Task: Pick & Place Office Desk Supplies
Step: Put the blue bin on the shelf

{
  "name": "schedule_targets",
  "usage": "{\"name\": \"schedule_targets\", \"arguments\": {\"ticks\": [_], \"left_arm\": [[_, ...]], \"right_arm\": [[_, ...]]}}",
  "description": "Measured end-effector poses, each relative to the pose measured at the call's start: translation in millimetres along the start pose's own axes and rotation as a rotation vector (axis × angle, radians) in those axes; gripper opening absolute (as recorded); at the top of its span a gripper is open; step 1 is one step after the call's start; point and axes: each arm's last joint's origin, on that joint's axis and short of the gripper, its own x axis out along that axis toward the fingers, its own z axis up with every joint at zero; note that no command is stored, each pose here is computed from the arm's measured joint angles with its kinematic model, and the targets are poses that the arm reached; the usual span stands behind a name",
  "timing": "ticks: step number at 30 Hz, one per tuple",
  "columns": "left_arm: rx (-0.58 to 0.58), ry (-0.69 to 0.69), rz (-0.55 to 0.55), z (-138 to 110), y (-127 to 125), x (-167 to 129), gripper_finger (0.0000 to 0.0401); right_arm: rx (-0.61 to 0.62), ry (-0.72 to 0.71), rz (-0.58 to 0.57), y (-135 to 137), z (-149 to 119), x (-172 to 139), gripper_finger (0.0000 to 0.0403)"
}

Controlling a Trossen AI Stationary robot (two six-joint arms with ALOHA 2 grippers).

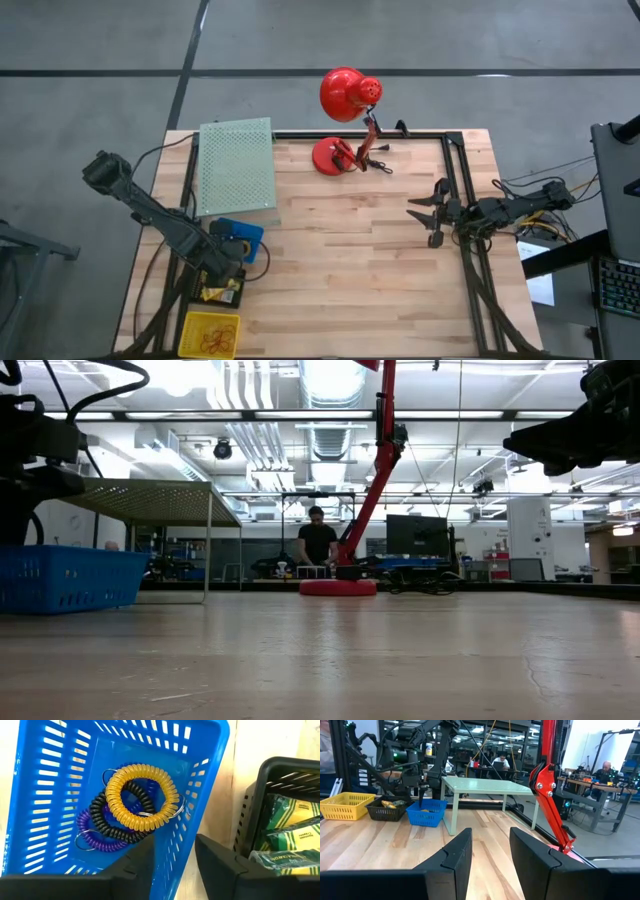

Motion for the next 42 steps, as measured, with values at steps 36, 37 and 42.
{"name": "schedule_targets", "arguments": {"ticks": [36, 37, 42], "left_arm": [[0.003, -0.016, -0.017, 3, -2, -2, 0.001], [0.002, -0.019, -0.018, 4, -2, -4, 0.001], [-0.002, -0.042, 0.01, 11, -3, -19, 0.0009]], "right_arm": [[0.0, 0.0, 0.0, 0, 0, 0, 0.0128], [0.0, 0.0, 0.0, 0, 0, 0, 0.0128], [0.0, 0.0, 0.0, 0, 0, 0, 0.0128]]}}
